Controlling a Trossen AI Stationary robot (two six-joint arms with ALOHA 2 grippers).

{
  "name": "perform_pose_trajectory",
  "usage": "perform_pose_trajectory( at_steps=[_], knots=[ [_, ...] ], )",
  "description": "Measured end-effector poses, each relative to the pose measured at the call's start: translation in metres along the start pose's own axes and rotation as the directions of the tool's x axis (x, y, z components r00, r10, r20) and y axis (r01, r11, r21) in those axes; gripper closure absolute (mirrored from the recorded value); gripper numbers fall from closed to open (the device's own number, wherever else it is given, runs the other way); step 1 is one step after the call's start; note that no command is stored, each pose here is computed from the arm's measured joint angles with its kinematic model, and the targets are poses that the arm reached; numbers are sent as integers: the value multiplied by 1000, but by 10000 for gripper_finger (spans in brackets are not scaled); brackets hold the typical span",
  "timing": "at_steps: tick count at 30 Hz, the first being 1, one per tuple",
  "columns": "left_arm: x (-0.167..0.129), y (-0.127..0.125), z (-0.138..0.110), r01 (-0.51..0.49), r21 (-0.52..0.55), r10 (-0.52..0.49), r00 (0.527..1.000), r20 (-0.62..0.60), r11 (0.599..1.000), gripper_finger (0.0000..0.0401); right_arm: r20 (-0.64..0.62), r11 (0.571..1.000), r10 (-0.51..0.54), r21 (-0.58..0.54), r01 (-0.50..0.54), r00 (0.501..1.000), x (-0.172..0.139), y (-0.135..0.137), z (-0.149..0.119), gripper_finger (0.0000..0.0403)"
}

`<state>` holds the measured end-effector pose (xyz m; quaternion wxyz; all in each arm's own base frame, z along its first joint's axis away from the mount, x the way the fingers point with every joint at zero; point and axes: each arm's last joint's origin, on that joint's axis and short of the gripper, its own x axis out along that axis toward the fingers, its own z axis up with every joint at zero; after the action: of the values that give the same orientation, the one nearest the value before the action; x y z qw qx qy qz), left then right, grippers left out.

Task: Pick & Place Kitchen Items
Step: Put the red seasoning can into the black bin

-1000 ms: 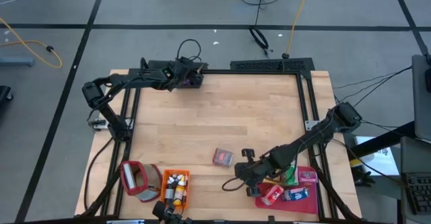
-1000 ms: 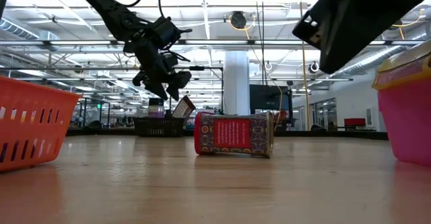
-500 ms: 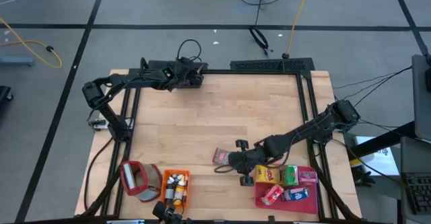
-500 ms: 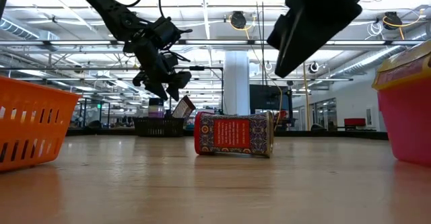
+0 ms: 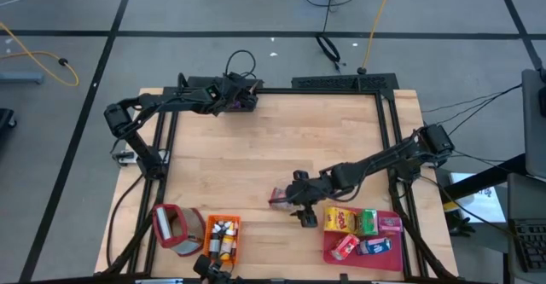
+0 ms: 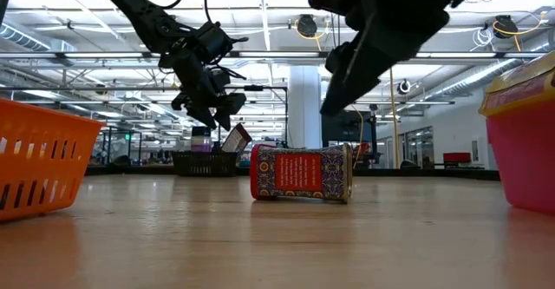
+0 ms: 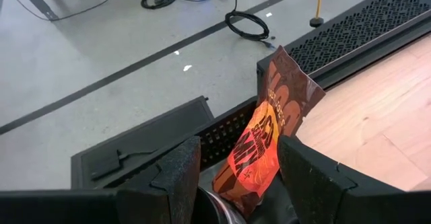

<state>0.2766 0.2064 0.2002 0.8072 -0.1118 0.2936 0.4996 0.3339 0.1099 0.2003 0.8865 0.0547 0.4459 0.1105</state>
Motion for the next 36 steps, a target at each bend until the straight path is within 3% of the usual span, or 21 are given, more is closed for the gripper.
perform_pose_trajectory(
  at_steps=[9,15,30,36],
  knots=[
    [0,0,0,0,12,0,1000,0,1000,201,46,1000,-30,11,29,999,5,-22,-3,71],
    [0,0,0,0,15,0,1000,0,1000,201,50,996,-45,79,41,998,7,-32,-6,70],
    [0,0,0,0,25,0,1000,3,1000,201,50,994,-50,96,45,997,29,-37,-12,67],
    [0,0,1,0,24,0,1000,5,1000,201,50,987,-52,153,44,997,30,-35,-12,69]
  ],
)
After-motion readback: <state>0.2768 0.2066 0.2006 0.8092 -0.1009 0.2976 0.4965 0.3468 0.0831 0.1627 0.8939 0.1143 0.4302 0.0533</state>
